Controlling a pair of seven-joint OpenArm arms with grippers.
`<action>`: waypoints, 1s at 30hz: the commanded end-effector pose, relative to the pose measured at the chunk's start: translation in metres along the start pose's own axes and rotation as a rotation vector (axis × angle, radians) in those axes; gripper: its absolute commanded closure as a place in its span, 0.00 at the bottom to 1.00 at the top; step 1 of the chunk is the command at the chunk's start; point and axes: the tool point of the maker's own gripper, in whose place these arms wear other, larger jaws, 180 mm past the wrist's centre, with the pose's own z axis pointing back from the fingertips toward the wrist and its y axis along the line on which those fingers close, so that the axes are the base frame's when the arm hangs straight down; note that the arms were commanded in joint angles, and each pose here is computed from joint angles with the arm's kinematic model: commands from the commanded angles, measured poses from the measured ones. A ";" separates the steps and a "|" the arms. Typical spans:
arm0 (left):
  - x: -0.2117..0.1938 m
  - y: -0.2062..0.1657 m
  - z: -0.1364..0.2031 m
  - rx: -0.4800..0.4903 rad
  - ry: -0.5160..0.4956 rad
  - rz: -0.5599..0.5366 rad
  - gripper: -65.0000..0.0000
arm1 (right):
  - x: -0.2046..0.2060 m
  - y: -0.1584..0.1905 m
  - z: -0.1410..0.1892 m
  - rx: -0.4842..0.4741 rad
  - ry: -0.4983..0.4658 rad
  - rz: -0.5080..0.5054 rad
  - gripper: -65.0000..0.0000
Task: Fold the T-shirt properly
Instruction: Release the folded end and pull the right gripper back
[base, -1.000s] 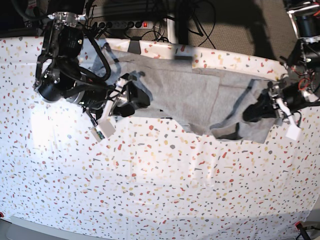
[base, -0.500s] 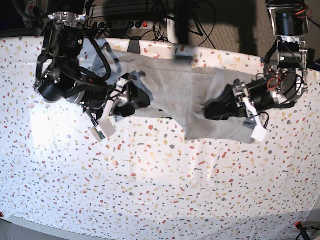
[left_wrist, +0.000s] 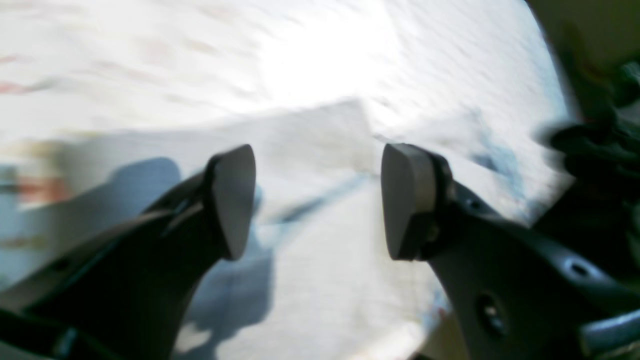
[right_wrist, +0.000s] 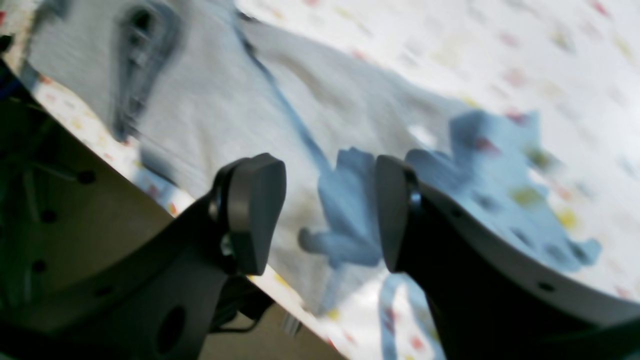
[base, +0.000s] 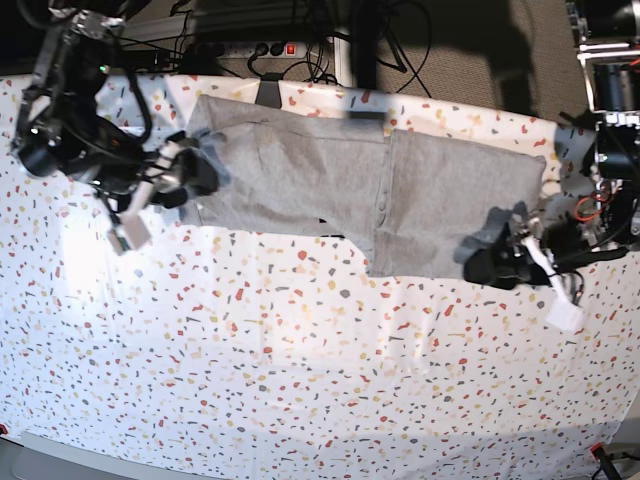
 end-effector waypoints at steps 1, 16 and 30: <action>0.024 0.005 0.010 0.024 -0.061 -0.051 0.41 | 0.007 -0.005 0.008 0.000 -0.032 0.008 0.50; 0.029 0.025 0.024 0.110 -0.063 -0.101 0.41 | -0.047 -0.049 -0.022 0.068 0.110 -0.268 0.50; 0.030 0.025 0.024 0.112 -0.064 -0.103 0.41 | -0.052 -0.012 -0.070 0.135 0.083 -0.298 0.58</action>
